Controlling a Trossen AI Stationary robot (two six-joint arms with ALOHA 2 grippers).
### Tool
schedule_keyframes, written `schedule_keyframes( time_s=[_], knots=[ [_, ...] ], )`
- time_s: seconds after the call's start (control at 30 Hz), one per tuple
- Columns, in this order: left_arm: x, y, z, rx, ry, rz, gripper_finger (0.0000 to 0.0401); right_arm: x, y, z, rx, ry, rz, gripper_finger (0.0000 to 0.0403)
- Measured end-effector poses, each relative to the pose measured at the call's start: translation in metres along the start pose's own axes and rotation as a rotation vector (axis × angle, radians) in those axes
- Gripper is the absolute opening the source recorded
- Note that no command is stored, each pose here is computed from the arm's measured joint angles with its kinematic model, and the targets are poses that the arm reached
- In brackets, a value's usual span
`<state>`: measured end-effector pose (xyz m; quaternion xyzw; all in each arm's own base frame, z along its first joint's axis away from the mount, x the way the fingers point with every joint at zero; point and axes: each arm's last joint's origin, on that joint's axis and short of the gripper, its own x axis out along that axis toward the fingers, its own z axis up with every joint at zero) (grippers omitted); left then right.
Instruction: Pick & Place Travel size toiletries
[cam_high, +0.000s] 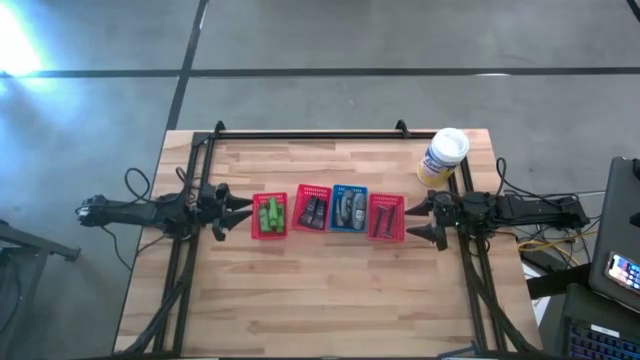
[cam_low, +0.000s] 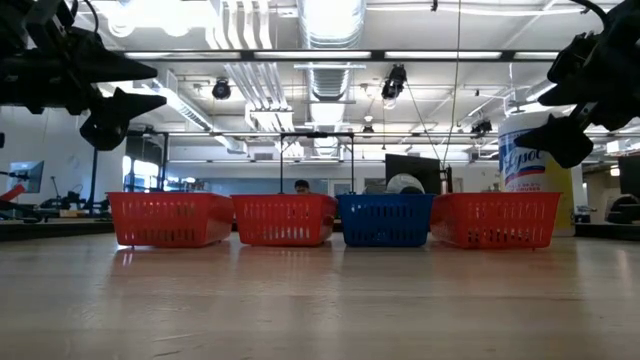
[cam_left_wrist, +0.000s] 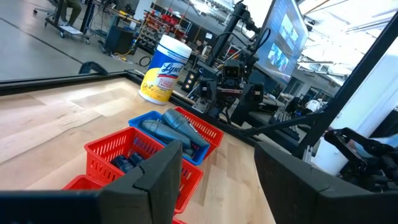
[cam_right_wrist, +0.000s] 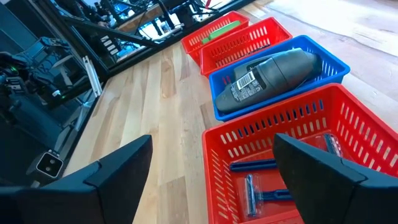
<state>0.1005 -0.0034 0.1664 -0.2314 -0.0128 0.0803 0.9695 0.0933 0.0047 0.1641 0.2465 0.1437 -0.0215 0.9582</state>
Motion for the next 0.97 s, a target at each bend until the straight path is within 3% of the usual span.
schedule_keyframes(
  time_s=[0.97],
  knots=[
    [0.0, 0.0, 0.0, 0.0, 0.0, 0.0, 0.0207, 0.0001, -0.0001, -0.0001, 0.0, 0.0, -0.001, 0.0244]
  ],
)
